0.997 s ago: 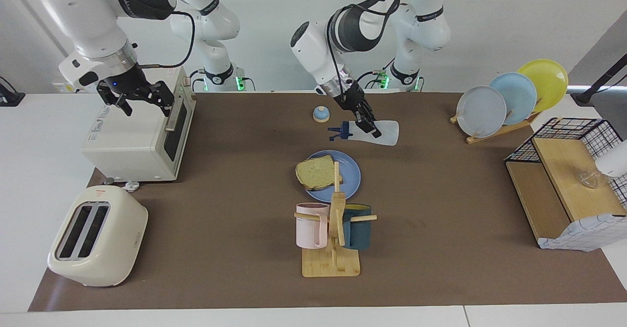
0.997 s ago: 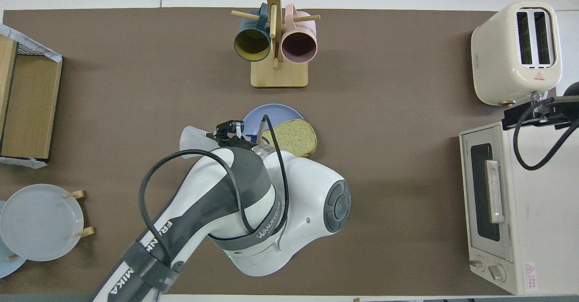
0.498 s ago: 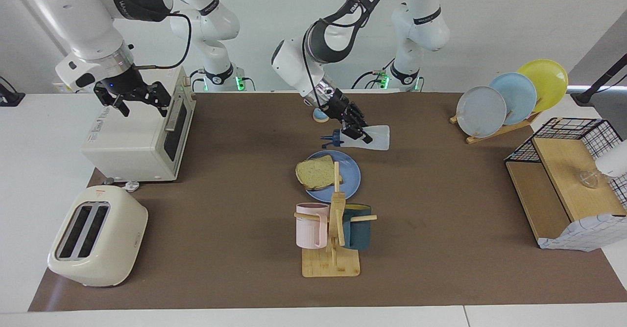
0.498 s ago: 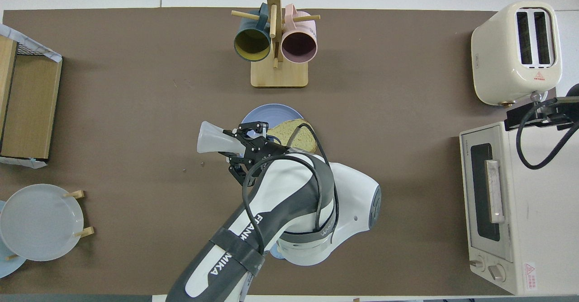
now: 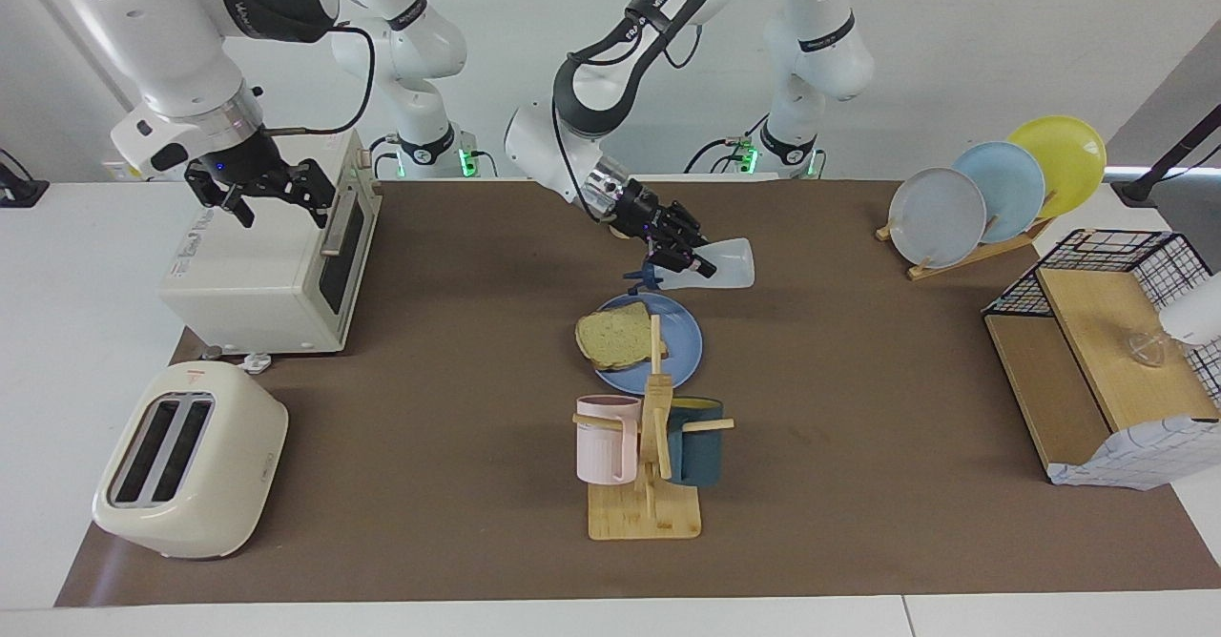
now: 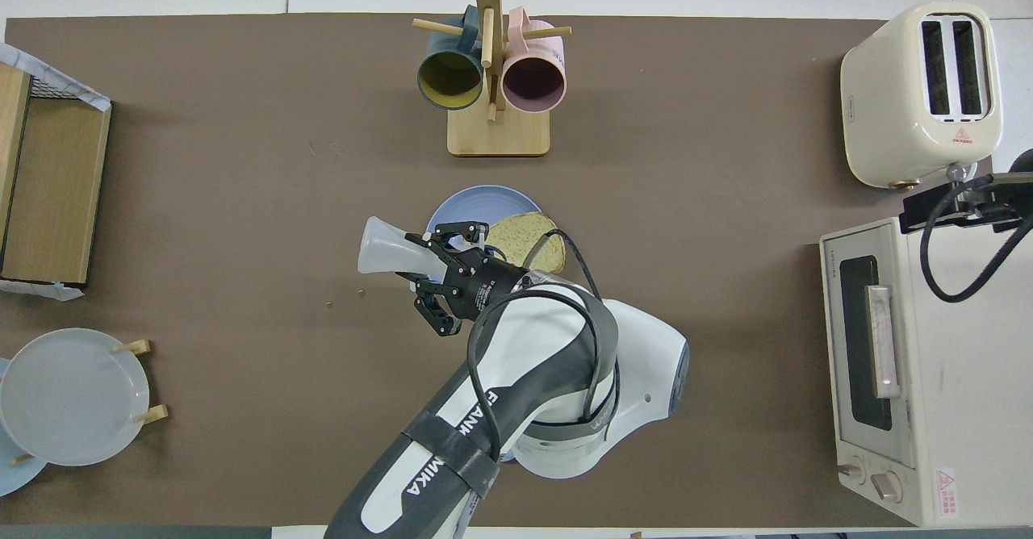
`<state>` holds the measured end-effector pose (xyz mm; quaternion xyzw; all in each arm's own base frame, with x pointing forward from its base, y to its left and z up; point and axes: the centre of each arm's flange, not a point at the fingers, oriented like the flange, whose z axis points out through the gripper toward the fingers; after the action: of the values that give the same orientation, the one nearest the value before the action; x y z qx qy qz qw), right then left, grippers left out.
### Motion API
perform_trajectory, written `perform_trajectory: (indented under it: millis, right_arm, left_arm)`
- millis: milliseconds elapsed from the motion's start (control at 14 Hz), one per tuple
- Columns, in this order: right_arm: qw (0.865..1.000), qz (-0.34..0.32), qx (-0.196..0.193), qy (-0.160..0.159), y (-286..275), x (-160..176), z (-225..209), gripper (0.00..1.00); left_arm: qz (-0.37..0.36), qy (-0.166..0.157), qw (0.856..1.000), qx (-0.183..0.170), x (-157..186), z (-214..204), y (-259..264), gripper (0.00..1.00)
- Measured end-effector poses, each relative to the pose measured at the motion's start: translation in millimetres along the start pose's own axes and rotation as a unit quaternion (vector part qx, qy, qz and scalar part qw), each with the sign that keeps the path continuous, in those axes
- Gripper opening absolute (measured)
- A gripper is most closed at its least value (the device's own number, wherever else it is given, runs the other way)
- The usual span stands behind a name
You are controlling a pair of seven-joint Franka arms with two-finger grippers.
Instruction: Put bread on plate and add seasoning
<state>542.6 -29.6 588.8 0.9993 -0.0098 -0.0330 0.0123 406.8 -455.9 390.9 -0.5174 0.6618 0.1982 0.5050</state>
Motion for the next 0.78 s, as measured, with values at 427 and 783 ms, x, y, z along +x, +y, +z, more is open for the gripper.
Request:
perform_trajectory:
  millis: [427,783]
  right_arm:
    - [1.0,0.0,0.0,0.0,0,0,0,1.0]
    - [1.0,0.0,0.0,0.0,0,0,0,1.0]
  left_arm:
    - [0.0,-0.02,1.0,0.006,-1,1,0,0.42]
    - [0.03,-0.088,0.996,0.004,45,32,8,0.42]
